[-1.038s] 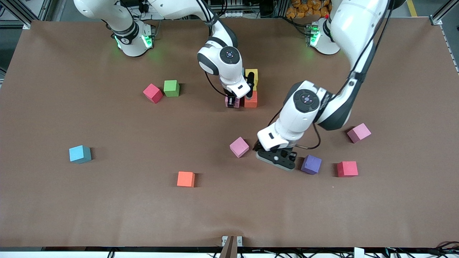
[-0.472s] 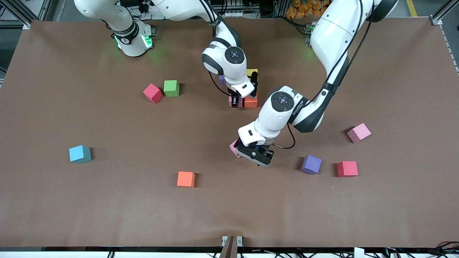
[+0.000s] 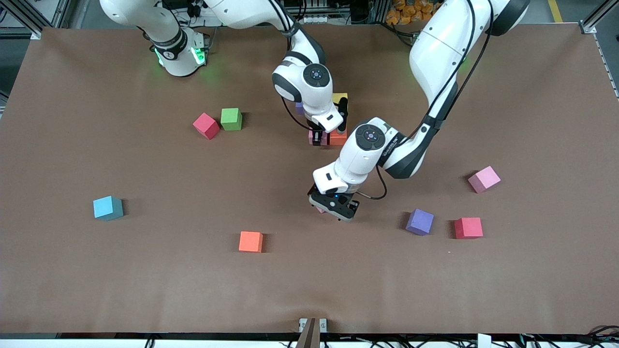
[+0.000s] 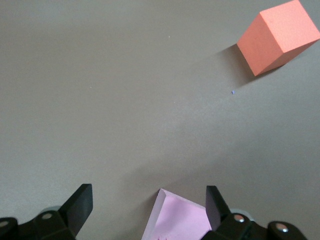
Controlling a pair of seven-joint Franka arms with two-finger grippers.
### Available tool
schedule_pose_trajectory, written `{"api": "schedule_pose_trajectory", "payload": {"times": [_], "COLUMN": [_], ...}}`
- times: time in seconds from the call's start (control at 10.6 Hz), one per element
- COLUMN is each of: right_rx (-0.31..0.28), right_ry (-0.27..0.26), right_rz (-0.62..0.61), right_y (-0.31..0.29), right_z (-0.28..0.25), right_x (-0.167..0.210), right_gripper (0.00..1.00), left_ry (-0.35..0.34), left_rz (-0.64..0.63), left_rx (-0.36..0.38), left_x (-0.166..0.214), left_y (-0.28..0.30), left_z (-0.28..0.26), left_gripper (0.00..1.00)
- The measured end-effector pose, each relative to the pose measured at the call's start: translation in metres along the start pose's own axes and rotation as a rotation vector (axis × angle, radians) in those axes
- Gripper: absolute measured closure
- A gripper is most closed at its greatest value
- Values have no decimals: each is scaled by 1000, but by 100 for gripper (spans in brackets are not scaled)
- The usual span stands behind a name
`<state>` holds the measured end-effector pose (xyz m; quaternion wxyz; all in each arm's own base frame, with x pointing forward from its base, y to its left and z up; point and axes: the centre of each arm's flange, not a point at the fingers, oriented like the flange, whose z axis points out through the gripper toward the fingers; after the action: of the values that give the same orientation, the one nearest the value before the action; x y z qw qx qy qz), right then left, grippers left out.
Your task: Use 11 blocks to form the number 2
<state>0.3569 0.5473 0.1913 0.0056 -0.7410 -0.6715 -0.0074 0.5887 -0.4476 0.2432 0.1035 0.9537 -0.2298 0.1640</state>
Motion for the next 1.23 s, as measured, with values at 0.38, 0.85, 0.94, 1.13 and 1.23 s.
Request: {"api": "schedule_pose_trajectory", "payload": {"times": [0.38,0.85,0.94,1.13,1.23], "right_rx": [-6,-13,-15,-17,-18], "right_ry": [5,15,19,19,19], "right_rz": [4,2,-2,-8,-9], "right_y": [3,4,4,3,3], "right_z": [-1,1,1,3,3], "right_x": [-1,0,1,1,1], "right_gripper": [44,44,44,44,44], "left_ry": [-37,-48,-52,-66,-75], "left_rz": [4,27,30,39,46], "left_rx": [3,2,3,2,1], "left_x": [-16,-23,-26,-31,-35], "left_y": [1,14,15,20,24], "left_z": [13,3,1,1,3], "left_gripper": [0,0,0,0,0]}}
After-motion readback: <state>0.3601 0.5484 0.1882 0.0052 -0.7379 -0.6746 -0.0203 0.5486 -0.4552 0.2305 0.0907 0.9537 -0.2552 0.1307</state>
